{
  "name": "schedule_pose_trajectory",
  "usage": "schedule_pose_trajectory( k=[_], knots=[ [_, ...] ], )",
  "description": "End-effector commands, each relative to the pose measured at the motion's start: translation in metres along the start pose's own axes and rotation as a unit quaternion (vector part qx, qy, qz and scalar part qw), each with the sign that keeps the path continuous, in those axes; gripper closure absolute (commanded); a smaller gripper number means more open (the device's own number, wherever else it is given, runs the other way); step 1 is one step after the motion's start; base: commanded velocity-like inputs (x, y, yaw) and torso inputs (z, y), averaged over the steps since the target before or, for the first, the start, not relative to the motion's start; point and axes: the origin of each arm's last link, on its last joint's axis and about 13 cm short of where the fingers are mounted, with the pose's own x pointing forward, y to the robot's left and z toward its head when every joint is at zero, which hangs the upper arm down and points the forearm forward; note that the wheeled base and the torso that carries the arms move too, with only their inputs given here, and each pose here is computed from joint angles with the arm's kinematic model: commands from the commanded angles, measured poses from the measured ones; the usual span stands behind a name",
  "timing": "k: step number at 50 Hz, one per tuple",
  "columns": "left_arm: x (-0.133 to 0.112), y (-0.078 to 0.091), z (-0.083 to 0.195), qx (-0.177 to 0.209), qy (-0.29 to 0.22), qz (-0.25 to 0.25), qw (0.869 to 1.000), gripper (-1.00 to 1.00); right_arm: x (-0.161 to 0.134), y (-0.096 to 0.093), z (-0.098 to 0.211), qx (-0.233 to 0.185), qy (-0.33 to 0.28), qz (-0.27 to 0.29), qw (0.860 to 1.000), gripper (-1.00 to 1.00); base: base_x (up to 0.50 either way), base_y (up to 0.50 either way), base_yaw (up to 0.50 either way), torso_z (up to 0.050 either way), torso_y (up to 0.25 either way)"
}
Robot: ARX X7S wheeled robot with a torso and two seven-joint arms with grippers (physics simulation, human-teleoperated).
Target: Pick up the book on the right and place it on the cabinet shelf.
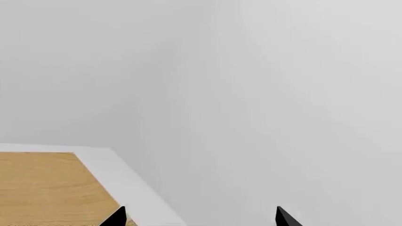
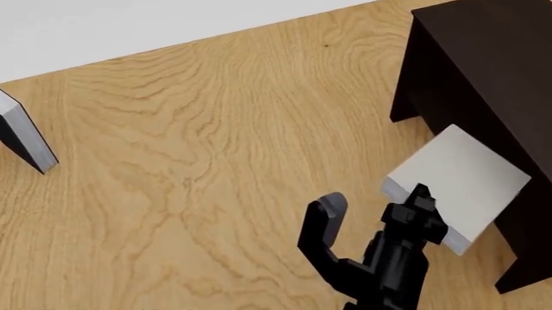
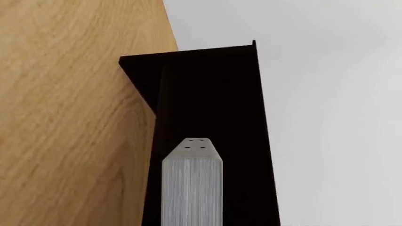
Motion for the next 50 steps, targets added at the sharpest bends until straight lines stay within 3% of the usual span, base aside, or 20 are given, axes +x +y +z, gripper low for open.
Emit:
schedule_pose_trajectory(
  k=[1, 50],
  knots=[
    [0.000, 0.000, 0.000, 0.000, 0.000, 0.000, 1.000, -1.00, 0.009, -0.018, -0.001, -0.024, 0.003, -0.070, 0.997, 1.00, 0.00, 0.00, 0.00, 0.000, -0.078],
    [-0.001, 0.000, 0.001, 0.003, -0.002, -0.002, 1.000, -1.00, 0.019, -0.048, -0.002, -0.004, 0.027, -0.109, 0.994, 1.00, 0.00, 0.00, 0.00, 0.000, -0.080]
  ],
)
